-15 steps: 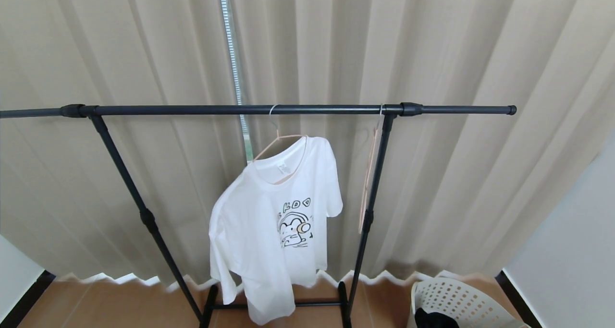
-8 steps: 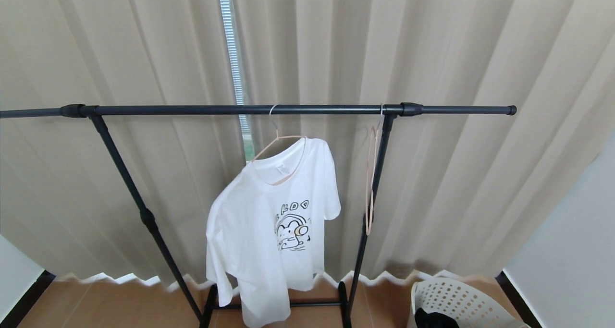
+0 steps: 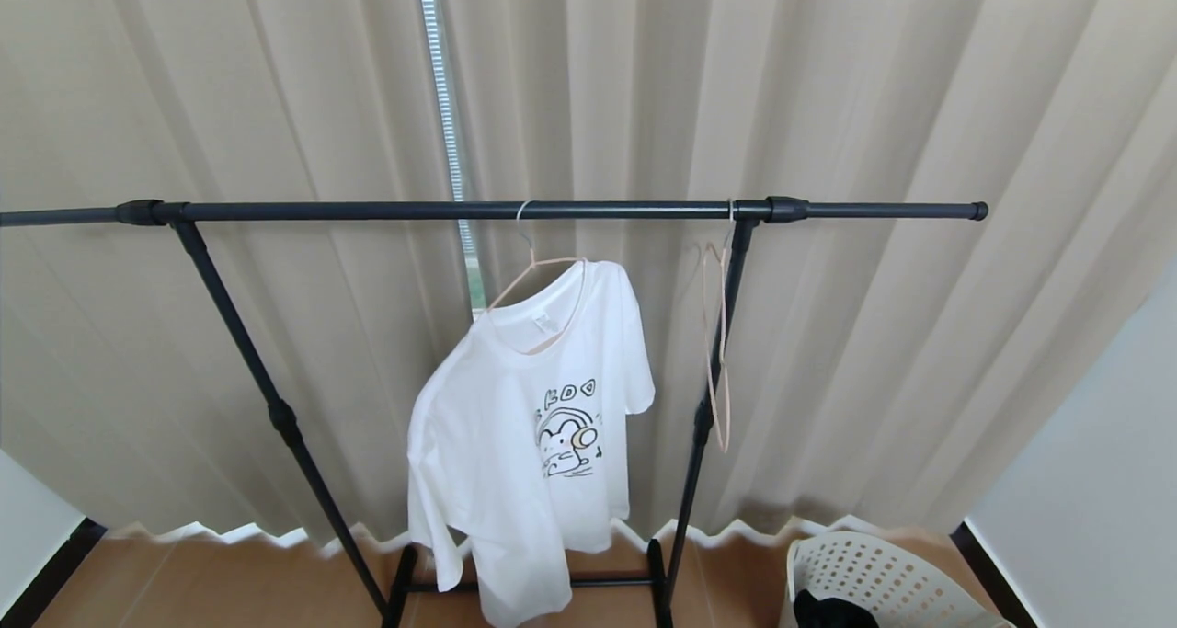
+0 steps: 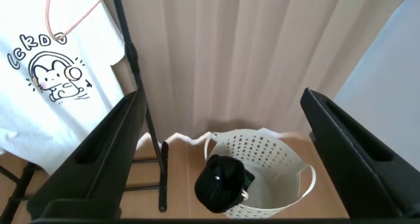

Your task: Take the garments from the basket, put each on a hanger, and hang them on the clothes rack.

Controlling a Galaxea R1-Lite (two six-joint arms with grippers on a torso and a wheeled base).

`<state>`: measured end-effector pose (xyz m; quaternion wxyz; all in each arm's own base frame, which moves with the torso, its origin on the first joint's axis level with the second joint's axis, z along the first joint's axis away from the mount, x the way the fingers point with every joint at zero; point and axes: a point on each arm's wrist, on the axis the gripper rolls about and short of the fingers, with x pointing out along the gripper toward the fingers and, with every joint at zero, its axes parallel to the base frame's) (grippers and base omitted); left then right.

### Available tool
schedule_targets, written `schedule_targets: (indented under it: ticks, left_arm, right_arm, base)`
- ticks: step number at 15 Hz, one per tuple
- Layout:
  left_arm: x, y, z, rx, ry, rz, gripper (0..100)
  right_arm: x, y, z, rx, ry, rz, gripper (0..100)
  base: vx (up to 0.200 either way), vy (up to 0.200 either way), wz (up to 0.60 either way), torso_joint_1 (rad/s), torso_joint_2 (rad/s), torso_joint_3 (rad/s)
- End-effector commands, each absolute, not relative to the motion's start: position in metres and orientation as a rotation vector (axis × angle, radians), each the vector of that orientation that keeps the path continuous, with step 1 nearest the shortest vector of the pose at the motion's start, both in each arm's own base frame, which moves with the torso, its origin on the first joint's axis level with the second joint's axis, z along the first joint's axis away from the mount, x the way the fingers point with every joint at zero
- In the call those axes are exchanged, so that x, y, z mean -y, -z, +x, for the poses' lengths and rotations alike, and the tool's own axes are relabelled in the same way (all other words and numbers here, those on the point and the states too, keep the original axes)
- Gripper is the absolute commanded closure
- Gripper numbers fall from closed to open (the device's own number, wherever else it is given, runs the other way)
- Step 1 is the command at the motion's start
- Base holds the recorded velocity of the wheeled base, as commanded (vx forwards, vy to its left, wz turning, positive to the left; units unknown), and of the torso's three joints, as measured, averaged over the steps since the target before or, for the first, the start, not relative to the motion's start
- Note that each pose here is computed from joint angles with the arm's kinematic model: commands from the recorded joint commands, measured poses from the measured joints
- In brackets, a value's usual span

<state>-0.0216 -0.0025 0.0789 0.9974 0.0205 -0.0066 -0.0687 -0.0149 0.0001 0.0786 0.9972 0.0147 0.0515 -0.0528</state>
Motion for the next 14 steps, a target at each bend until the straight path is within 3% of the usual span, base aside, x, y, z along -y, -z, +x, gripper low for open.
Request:
schedule_targets:
  ticks: [1, 4, 14]
  left_arm:
    - [0.002, -0.0789, -0.023, 0.034, 0.11, -0.002, 0]
    - [0.0021, -0.0788, -0.023, 0.033, 0.116, 0.011, 0]
    - [0.0028, -0.0789, -0.0231, 0.034, 0.149, 0.002, 0]
  right_arm:
    - [-0.0004, -0.0781, -0.0158, -0.094, 0.102, 0.026, 0]
    - [0.0011, -0.077, -0.0199, -0.049, 0.008, 0.02, 0]
    - [0.0008, -0.0764, -0.0231, -0.008, 0.009, 0.023, 0]
  base:
    - [0.0, 0.0, 0.0, 0.0, 0.0, 0.0]
    - [0.0, 0.0, 0.0, 0.0, 0.0, 0.0]
    - [0.0, 0.0, 0.0, 0.0, 0.0, 0.0]
